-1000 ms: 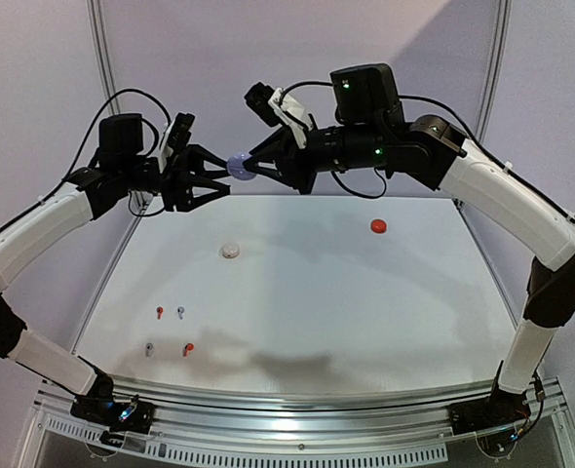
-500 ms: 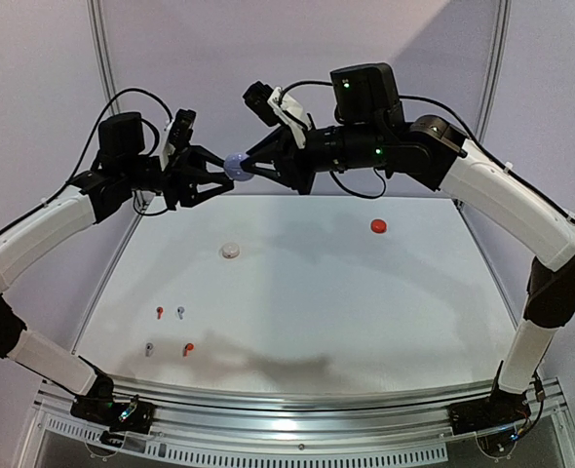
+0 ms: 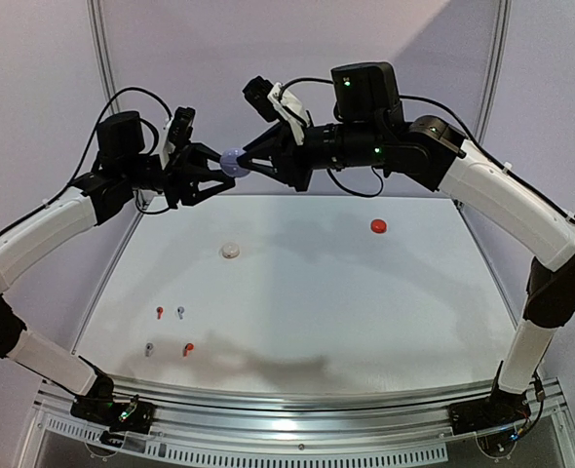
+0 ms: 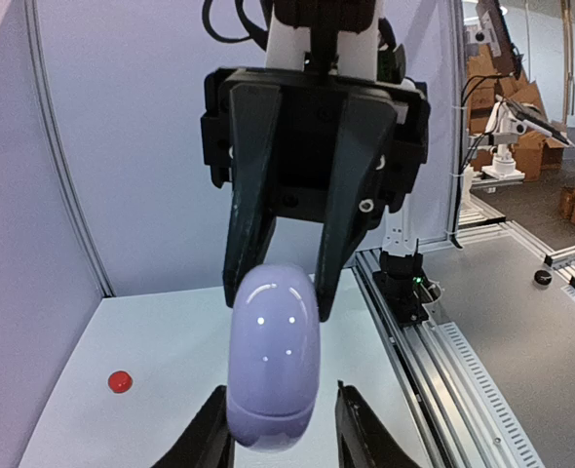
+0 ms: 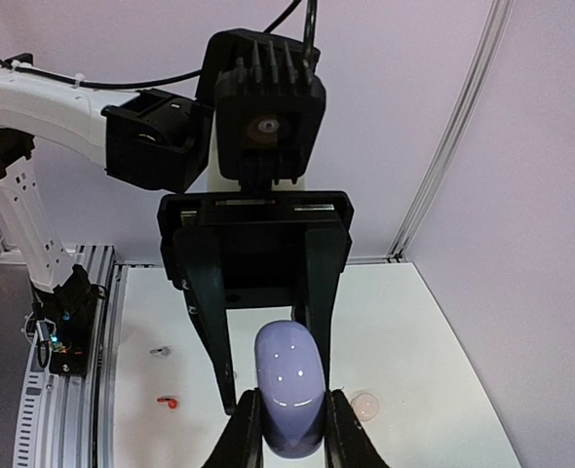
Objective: Insert the wireless bluetooth earbuds into the charging case
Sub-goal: Pass from the right arm to the left, then open the charging case.
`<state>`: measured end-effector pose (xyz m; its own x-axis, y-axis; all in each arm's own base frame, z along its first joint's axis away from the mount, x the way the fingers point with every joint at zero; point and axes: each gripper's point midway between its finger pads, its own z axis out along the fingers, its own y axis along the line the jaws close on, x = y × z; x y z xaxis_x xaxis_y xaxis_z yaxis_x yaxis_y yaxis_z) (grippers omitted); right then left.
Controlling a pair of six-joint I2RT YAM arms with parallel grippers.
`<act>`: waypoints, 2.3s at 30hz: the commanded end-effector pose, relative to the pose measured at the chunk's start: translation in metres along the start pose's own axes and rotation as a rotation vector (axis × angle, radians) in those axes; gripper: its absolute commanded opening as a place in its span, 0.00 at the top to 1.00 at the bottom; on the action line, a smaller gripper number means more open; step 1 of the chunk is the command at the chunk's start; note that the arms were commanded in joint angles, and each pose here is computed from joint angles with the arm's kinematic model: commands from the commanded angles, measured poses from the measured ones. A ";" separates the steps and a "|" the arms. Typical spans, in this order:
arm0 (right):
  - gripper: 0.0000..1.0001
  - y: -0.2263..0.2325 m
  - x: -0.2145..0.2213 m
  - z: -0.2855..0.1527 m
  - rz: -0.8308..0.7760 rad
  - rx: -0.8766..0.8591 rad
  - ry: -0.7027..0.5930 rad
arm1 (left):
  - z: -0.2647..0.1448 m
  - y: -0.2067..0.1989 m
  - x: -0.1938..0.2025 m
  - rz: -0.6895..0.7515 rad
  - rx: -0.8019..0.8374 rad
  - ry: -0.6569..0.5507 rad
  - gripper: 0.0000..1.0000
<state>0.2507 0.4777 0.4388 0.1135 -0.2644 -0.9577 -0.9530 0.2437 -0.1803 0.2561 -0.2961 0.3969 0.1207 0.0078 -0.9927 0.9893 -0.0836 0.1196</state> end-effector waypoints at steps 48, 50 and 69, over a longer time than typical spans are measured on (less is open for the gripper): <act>0.57 -0.041 0.040 0.025 0.100 0.196 0.096 | 0.003 -0.024 0.013 0.362 -0.008 0.058 1.00; 0.56 -0.042 0.032 0.021 0.111 0.186 0.068 | 0.002 -0.020 0.017 0.277 -0.027 0.064 1.00; 0.31 -0.018 0.010 -0.014 0.333 -0.095 -0.147 | -0.015 -0.003 -0.001 -0.019 -0.118 -0.069 1.00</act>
<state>0.2814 0.4625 0.4405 -0.1365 -0.0700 -0.9882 -0.9514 0.2873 0.1111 0.2623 -0.2892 0.3666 0.1008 0.0402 -0.9941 0.9940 0.0389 0.1024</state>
